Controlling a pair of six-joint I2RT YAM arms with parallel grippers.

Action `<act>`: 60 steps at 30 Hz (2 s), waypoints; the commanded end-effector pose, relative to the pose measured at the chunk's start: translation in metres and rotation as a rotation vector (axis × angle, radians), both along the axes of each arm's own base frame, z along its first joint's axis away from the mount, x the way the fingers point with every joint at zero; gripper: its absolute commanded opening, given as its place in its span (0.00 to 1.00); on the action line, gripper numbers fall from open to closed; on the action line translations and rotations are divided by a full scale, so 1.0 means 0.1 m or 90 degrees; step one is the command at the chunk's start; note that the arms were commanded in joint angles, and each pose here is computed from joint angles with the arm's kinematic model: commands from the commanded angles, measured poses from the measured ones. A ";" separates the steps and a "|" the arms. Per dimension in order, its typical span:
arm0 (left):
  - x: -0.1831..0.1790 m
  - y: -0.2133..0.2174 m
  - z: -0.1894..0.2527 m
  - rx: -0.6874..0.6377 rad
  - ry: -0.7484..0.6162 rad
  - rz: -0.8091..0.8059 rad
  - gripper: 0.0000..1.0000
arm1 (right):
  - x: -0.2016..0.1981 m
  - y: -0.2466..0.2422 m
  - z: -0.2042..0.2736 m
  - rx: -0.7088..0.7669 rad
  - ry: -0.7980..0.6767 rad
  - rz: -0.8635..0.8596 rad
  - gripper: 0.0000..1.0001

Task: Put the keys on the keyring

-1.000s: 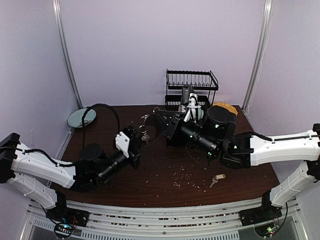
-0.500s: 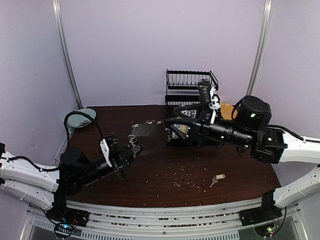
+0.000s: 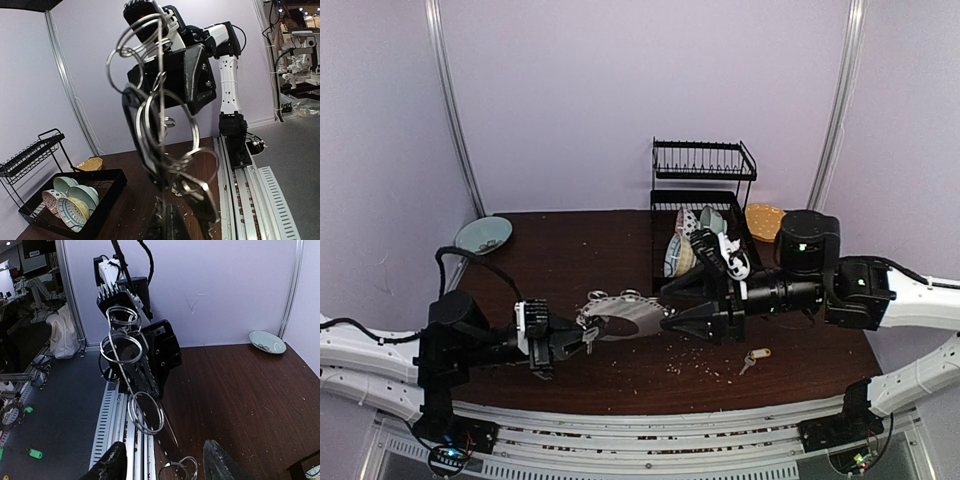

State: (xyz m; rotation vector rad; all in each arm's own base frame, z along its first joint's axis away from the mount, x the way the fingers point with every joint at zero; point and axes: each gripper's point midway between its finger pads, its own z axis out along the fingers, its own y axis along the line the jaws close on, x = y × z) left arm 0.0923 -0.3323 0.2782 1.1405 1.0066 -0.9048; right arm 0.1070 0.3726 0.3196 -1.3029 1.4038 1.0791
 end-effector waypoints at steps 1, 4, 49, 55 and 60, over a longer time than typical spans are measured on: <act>-0.08 -0.05 0.28 -0.040 -0.022 -0.034 0.00 | -0.14 0.06 0.13 0.013 0.004 0.065 0.49; -0.08 -0.08 0.25 -0.036 -0.020 -0.039 0.00 | -0.17 0.07 0.12 0.022 0.008 0.073 0.47; -0.12 -0.11 0.32 -0.029 0.004 -0.062 0.00 | -0.33 -0.06 0.36 0.048 -0.103 0.089 0.21; -0.13 -0.12 0.33 -0.028 0.004 -0.065 0.00 | -0.32 -0.06 0.34 0.045 -0.102 0.085 0.12; -0.13 -0.12 0.33 -0.027 0.002 -0.065 0.00 | -0.32 -0.07 0.35 0.046 -0.106 0.085 0.00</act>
